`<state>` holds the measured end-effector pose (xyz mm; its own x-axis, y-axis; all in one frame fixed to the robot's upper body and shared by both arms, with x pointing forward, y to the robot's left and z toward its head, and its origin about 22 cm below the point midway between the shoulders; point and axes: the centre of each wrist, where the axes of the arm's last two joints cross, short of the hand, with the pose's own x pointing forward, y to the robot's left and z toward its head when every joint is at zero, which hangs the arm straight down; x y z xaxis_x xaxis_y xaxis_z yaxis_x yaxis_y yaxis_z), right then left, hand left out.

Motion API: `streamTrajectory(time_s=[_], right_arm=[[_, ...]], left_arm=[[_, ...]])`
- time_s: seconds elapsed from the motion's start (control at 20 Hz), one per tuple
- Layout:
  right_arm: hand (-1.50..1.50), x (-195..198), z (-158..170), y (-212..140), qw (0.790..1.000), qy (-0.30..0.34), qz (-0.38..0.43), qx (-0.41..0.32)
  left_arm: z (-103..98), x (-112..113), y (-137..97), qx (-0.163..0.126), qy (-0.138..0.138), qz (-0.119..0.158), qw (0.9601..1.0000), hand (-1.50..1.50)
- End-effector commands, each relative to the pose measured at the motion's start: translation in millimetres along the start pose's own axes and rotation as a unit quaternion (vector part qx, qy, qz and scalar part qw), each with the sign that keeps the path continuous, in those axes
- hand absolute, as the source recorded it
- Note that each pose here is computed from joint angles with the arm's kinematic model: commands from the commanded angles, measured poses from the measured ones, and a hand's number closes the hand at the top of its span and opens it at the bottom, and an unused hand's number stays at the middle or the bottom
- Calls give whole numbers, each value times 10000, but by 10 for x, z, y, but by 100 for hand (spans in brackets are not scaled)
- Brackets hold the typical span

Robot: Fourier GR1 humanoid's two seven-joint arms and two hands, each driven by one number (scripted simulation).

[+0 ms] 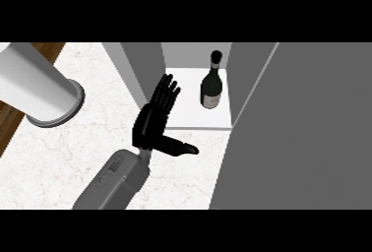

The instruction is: Pick up the wine, place it into the cabinet and close the cabinet

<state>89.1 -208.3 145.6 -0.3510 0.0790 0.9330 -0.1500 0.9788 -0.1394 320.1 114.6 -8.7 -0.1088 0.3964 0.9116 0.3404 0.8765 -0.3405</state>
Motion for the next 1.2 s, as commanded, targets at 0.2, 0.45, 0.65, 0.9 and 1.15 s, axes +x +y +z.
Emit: streamTrajectory(time_s=[0.2, 0.45, 0.65, 0.9, 1.15], right_arm=[[-150, 527, 85, -52, 9989, -177, -379, 222], [-150, 579, 117, -50, 9959, -96, -355, 829], [-150, 471, 118, 17, 9894, -25, -745, 1248], [150, 428, 185, 56, 9654, 125, -688, 2513], [150, 497, 195, 69, 9580, 92, -749, 2766]], left_arm=[[573, 221, 58, 83, -96, 331, 9994, -150], [945, 229, 242, 281, -152, 397, 9987, -150], [1031, 364, 574, 301, -227, 152, 9992, -150], [1156, 547, 939, 443, -498, -59, 9978, -150], [1232, 845, 1131, 507, -647, -274, 9962, -150]])
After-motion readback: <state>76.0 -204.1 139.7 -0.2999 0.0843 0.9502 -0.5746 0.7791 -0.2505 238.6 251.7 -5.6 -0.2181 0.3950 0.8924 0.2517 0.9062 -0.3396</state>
